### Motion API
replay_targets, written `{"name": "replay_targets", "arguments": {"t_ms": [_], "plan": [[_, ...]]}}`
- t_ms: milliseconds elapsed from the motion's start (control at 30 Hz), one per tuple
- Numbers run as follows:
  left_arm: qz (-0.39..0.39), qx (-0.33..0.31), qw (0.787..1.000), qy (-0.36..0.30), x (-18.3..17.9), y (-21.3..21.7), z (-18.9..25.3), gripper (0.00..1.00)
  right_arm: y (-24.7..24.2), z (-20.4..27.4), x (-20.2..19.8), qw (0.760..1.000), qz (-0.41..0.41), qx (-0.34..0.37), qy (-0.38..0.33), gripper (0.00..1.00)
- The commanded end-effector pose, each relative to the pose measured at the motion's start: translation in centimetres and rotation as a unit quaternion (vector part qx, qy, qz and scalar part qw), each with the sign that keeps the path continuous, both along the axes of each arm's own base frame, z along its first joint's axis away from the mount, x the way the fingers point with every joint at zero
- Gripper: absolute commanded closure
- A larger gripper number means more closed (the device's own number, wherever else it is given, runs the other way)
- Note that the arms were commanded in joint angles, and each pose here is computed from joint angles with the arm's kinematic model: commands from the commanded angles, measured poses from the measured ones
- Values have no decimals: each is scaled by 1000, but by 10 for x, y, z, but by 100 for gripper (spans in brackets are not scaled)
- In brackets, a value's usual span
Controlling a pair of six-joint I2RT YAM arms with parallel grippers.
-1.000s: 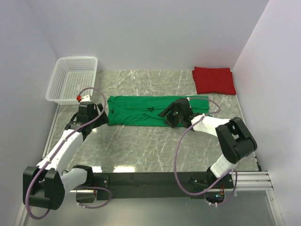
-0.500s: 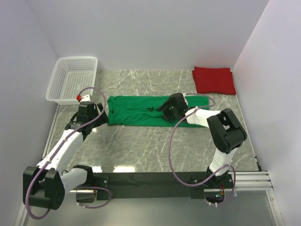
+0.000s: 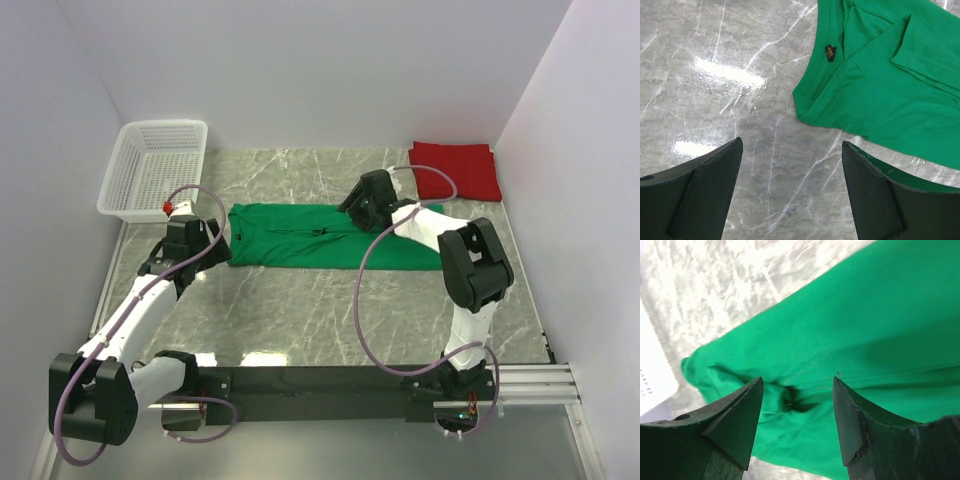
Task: Fold and stack the t-shirts
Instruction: Fold the tshirt
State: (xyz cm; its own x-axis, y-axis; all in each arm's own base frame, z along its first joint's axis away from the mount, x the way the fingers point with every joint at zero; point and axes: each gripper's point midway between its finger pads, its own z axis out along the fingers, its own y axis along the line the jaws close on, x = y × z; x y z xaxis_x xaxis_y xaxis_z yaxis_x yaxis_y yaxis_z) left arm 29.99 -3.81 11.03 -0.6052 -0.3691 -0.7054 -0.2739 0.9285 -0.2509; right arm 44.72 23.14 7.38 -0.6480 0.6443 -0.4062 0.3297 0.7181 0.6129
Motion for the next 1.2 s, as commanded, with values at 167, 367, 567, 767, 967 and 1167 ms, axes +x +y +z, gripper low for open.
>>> {"name": "replay_targets", "arguments": {"t_ms": [167,367,567,767,967,1167], "plan": [[-7,-9,1000,-21,9,-4,11,15,-96,39,-21,997,-8,-76,-34,37],[-3,-48,999,11,10,-16,-1,11,-176,33,-73,992,-64,-106,-18,38],[29,-82,995,57,16,-23,-29,14,-237,6,-121,985,-151,-82,18,38],[40,-117,989,76,28,-34,-44,21,-266,-20,-151,975,-211,-47,50,39],[46,-125,987,90,37,-37,-56,30,-273,-37,-150,974,-216,-35,57,40],[48,-123,985,108,38,-38,-68,34,-275,-48,-136,976,-210,-20,58,41]]}}
